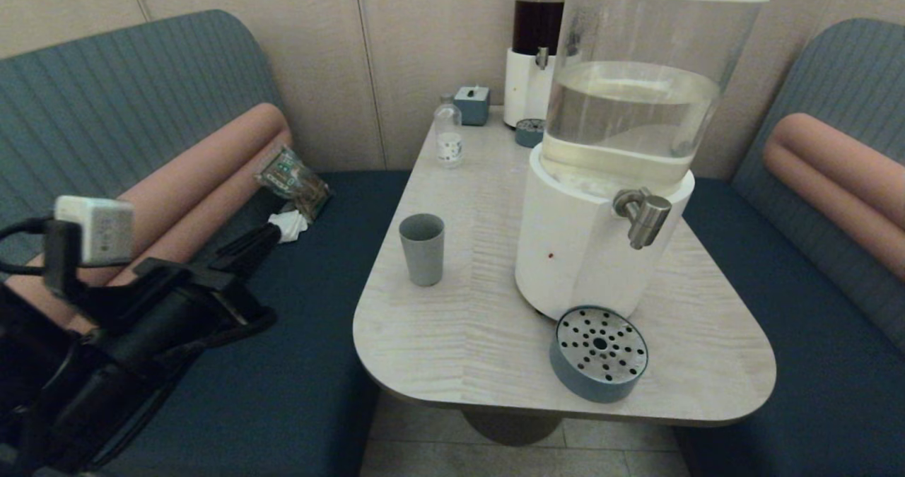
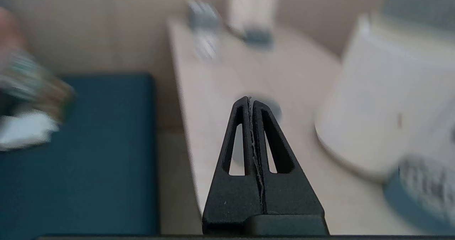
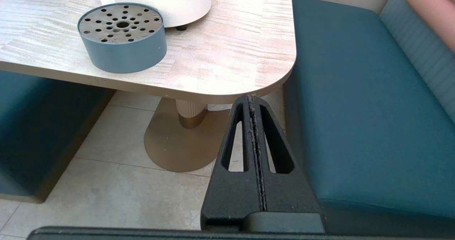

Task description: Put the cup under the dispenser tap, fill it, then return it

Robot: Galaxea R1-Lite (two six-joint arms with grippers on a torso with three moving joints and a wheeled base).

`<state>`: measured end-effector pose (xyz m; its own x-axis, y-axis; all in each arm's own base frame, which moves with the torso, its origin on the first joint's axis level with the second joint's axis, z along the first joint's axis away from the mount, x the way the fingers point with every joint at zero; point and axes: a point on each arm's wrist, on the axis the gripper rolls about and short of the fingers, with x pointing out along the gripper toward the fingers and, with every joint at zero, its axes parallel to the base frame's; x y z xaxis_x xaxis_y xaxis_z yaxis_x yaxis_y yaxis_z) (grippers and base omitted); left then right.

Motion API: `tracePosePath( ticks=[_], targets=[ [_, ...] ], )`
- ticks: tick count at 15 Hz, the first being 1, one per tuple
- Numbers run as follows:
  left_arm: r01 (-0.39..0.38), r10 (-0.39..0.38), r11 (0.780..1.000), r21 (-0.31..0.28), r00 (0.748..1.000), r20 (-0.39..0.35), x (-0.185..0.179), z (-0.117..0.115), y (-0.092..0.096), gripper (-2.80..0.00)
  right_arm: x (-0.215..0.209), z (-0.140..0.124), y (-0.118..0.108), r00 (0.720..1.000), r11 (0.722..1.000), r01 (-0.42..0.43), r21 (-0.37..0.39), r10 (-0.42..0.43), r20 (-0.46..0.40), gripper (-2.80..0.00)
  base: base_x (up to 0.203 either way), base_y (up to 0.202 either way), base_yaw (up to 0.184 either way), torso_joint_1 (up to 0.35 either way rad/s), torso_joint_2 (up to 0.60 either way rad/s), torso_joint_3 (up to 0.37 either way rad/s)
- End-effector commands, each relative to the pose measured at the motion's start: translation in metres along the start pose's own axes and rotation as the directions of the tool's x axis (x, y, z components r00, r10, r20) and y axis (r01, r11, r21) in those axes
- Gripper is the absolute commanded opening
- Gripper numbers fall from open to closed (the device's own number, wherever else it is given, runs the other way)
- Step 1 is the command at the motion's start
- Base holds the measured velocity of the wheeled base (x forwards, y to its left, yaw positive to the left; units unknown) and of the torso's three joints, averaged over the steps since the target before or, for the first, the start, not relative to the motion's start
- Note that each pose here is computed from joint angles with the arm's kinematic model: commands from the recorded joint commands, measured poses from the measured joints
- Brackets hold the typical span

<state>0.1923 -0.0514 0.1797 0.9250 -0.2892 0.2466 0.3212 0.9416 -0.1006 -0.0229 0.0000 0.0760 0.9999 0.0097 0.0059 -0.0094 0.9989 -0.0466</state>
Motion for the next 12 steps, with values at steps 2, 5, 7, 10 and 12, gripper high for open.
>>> tracePosePath(
  ticks=[2, 5, 7, 10, 12],
  targets=[
    [-0.105, 0.103, 0.994, -0.008, 0.964, 0.245, -0.055, 0.051, 0.002, -2.80, 0.000, -0.001, 0.000, 1.000, 1.000, -0.001, -0.001, 0.001, -0.003, -2.80, 0.000, 0.000, 0.000, 0.000, 0.00, 0.000],
    [-0.180, 0.160, 0.984, 0.011, 0.898, 0.410, -0.105, 0.077, 0.001, -2.80, 0.000, -0.001, 0.000, 1.000, 1.000, -0.001, -0.001, 0.001, -0.002, -2.80, 0.000, 0.000, 0.000, 0.000, 0.00, 0.000],
    [-0.183, 0.153, 0.983, 0.023, 0.881, 0.448, -0.134, 0.084, -0.005, -2.80, 0.000, -0.001, 0.000, 1.000, 1.000, -0.001, -0.001, 0.001, -0.003, -2.80, 0.000, 0.000, 0.000, 0.000, 0.00, 0.000],
    [-0.175, 0.132, 0.982, 0.074, 0.906, 0.402, -0.183, 0.081, -0.017, -2.80, 0.000, -0.001, 0.000, 1.000, 1.000, -0.001, -0.001, 0.001, -0.004, -2.80, 0.000, 0.000, 0.000, 0.000, 0.00, 0.000],
    [-0.162, 0.116, 0.979, 0.126, 0.943, 0.313, -0.212, 0.062, -0.023, -2.80, 0.000, -0.001, 0.000, 1.000, 1.000, -0.001, -0.001, 0.001, -0.003, -2.80, 0.000, 0.000, 0.000, 0.000, 0.00, 0.000]
  ],
)
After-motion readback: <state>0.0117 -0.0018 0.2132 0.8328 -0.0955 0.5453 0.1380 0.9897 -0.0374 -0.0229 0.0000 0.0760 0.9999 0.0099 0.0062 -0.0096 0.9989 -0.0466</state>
